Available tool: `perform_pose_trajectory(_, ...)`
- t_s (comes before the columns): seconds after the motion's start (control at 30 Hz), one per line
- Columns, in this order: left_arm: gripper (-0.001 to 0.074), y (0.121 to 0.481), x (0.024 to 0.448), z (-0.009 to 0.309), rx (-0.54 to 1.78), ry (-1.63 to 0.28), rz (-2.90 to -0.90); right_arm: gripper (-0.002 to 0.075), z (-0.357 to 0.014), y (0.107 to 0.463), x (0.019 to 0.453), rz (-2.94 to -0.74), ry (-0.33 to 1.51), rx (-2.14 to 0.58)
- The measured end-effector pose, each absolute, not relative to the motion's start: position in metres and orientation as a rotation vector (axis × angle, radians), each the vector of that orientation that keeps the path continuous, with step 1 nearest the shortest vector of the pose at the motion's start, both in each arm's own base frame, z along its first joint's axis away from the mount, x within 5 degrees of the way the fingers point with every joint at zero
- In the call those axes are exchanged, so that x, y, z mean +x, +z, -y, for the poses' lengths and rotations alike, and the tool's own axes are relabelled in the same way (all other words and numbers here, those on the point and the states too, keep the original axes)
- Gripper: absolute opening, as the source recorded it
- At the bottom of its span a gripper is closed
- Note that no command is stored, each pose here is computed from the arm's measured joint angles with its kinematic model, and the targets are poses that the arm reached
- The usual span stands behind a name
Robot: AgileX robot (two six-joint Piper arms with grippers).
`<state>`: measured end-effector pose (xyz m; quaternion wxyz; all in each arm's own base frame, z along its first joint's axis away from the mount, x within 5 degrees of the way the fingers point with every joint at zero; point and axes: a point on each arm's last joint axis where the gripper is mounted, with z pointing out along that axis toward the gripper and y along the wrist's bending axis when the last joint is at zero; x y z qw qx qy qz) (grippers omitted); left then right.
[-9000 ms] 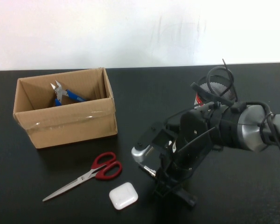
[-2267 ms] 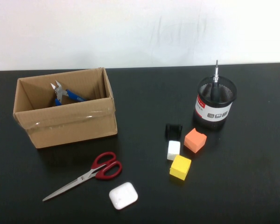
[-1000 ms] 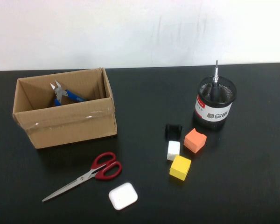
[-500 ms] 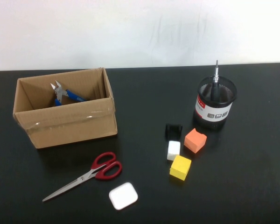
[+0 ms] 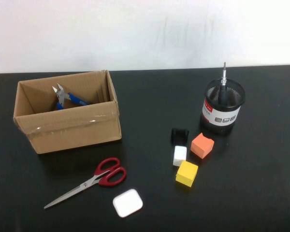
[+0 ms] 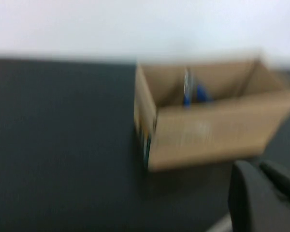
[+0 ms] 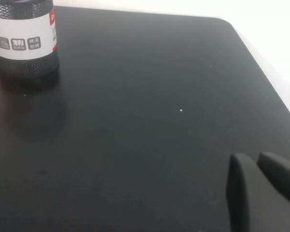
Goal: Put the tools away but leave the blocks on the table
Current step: Pick up the scissors from the table
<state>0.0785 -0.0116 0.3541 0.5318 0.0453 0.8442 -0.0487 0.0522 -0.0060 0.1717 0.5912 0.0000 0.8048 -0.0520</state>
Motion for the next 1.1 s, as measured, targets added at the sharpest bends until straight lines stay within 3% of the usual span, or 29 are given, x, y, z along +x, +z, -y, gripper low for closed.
perform_pose_trajectory(0.2,-0.0004,0.353,0.111,0.018,0.412,-0.041,-2.295,-0.0007,0.006,0.172,0.052,-1.873,-0.121,0.0)
perform_pose_trajectory(0.37,-0.0004,0.353,0.141,0.026,0.644,-0.071,-2.417,-0.0008,0.006,0.172,0.052,-1.873,-0.121,0.0)
perform_pose_trajectory(0.53,-0.0004,0.344,0.171,0.036,0.803,-0.156,-2.467,-0.0008,0.006,0.172,0.052,-1.873,-0.121,0.0)
perform_pose_trajectory(0.77,-0.0004,0.316,0.205,0.068,1.222,-0.213,-2.466,-0.0008,0.006,0.172,0.052,-1.873,-0.121,0.0)
perform_pose_trajectory(0.93,-0.0003,0.296,0.227,0.088,1.332,-0.226,-2.468,-0.0008,0.006,0.172,0.052,-1.873,-0.12,0.001)
perform_pose_trajectory(1.03,0.0033,0.285,0.24,0.098,1.383,-0.222,-2.468,-0.0008,0.006,0.172,0.052,-1.873,-0.12,0.001)
perform_pose_trajectory(1.1,0.0099,0.277,0.247,0.104,1.412,-0.218,-2.469,-0.0008,0.006,0.172,0.052,-1.873,-0.12,0.001)
